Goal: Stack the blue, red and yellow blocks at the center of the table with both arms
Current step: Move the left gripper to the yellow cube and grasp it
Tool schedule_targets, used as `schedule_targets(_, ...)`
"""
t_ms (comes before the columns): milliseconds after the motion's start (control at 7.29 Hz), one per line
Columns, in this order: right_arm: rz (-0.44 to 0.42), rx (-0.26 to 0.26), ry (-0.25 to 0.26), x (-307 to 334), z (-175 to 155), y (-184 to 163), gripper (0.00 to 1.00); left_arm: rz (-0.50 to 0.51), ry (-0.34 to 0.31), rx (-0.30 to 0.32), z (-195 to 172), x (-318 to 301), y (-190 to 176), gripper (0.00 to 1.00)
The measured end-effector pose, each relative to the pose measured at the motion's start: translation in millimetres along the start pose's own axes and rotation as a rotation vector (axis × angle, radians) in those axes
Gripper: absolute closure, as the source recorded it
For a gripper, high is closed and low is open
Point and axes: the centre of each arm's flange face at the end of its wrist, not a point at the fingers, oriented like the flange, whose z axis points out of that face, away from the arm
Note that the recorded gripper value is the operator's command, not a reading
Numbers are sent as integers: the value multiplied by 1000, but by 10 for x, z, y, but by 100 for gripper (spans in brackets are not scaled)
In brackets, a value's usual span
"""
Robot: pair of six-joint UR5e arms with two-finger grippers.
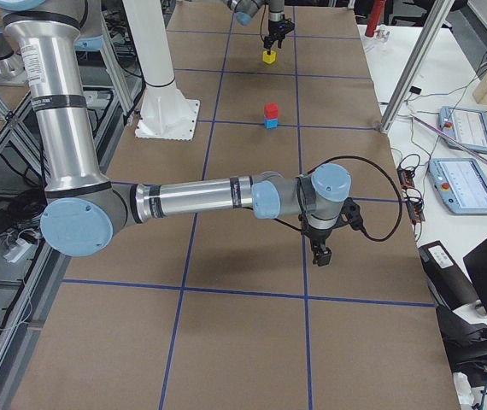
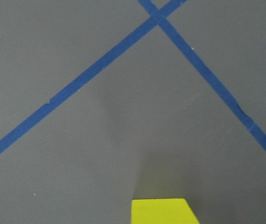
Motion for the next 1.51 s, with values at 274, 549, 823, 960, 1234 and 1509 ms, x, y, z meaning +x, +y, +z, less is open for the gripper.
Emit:
schedule_targets(274, 2, -2, -1, 7, 9, 11, 0, -15, 0, -6, 33, -14, 20, 6)
schedule_targets(549, 4, -3, -1, 10, 13, 16, 0, -42, 1, -12, 78, -6, 22, 8)
schedule_targets(823, 4, -3, -1, 11, 15, 17, 0, -48, 5, -22, 128, 19, 36, 8)
schedule_targets(960, 4, -3, -1, 12, 15, 18, 0, -46, 18, -22, 121, 52, 18, 8)
schedule_targets(1234, 4, -3, -1, 10, 13, 17, 0, -48, 55, -32, 132, 89, 16, 11)
schedule_targets(1509, 4, -2, -1, 6, 8, 12, 0, -57, 60, -47, 177, 62, 46, 12)
